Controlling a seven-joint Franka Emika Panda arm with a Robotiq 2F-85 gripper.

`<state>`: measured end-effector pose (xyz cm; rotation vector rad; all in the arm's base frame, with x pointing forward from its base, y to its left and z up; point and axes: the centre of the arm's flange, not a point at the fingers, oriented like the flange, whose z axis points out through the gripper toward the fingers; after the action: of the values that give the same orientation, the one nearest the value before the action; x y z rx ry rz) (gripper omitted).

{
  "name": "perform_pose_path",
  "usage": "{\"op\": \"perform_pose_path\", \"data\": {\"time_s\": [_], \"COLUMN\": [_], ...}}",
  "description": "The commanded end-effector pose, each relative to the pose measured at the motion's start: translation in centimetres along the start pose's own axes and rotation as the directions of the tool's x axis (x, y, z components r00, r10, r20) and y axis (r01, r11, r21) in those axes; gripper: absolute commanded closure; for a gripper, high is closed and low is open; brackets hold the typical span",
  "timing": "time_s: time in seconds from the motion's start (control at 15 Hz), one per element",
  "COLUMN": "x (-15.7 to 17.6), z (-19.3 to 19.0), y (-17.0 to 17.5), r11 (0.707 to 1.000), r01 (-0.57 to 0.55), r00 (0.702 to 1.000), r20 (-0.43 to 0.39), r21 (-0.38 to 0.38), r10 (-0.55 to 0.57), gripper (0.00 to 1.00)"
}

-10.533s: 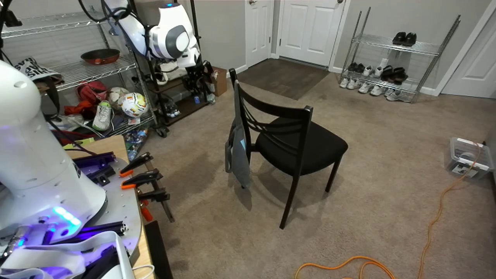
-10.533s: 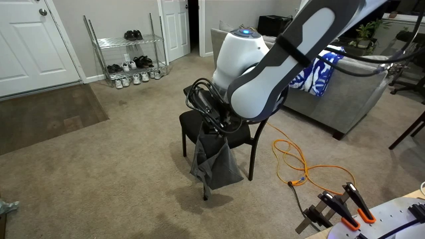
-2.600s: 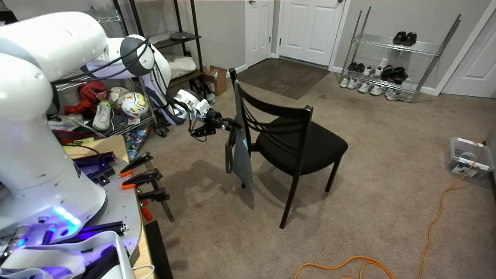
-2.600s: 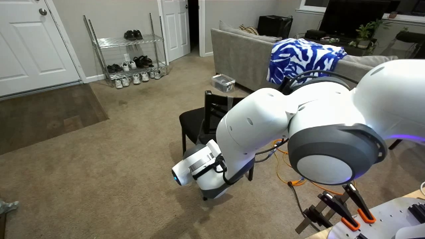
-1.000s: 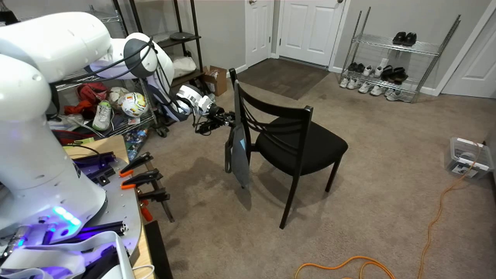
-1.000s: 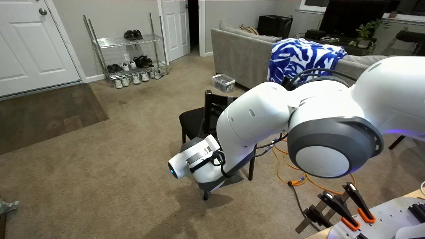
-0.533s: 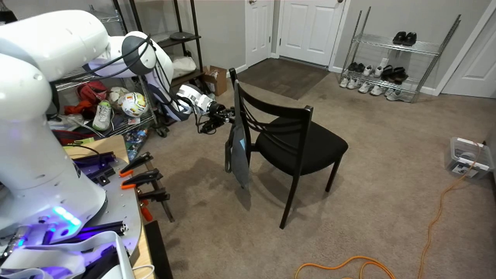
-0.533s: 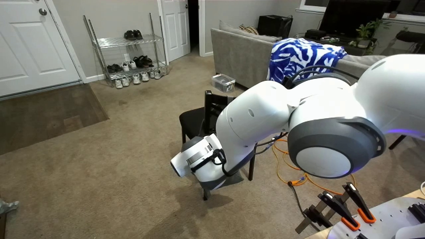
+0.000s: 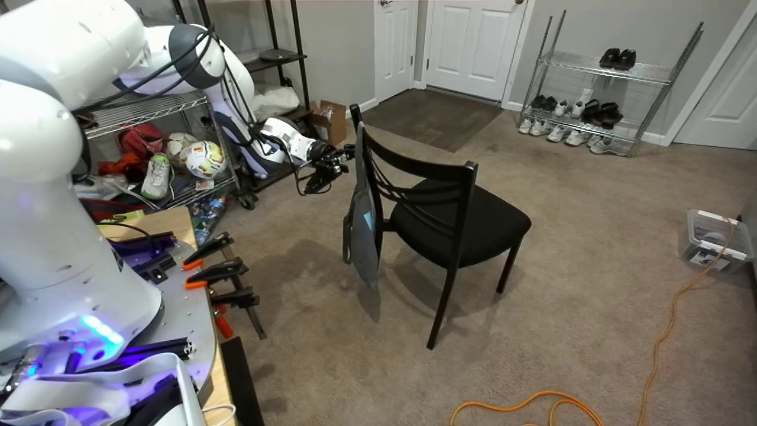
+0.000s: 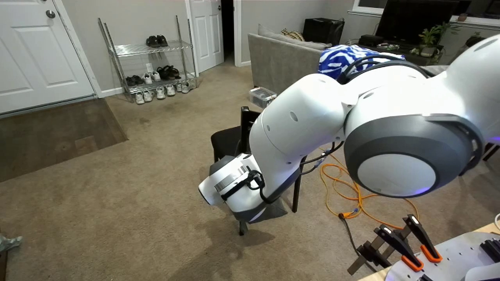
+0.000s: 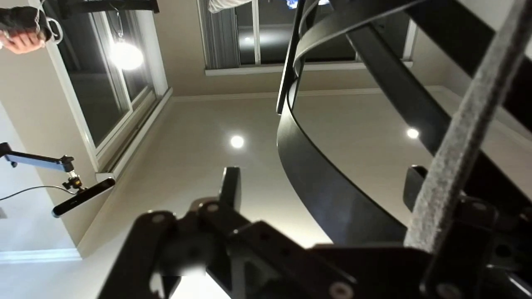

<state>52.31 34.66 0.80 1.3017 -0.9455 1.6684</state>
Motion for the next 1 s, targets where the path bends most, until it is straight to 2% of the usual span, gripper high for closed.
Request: {"op": "perform_pose_path", "data": {"time_s": [0.0, 0.33, 0.53, 0.67, 0.93], "x": [2.8, 4.2, 3.9, 2.9, 2.1], "z": [0.6, 0.0, -0.2, 0.2, 0.9], "y": [1.9, 1.4, 1.9, 2.6, 3.6], "r11": [0.999, 0.996, 0.993, 0.98, 0.949], "r01": [-0.045, -0.086, 0.012, 0.081, 0.173], "r00": [0.998, 0.994, 0.998, 0.99, 0.973], "r20": [-0.037, -0.066, -0.064, -0.101, -0.103], "r21": [0.008, 0.005, -0.113, -0.182, -0.263], "r10": [0.045, 0.086, -0.019, -0.101, -0.207], "gripper": [0.0, 0.0, 0.0, 0.0, 0.0]}}
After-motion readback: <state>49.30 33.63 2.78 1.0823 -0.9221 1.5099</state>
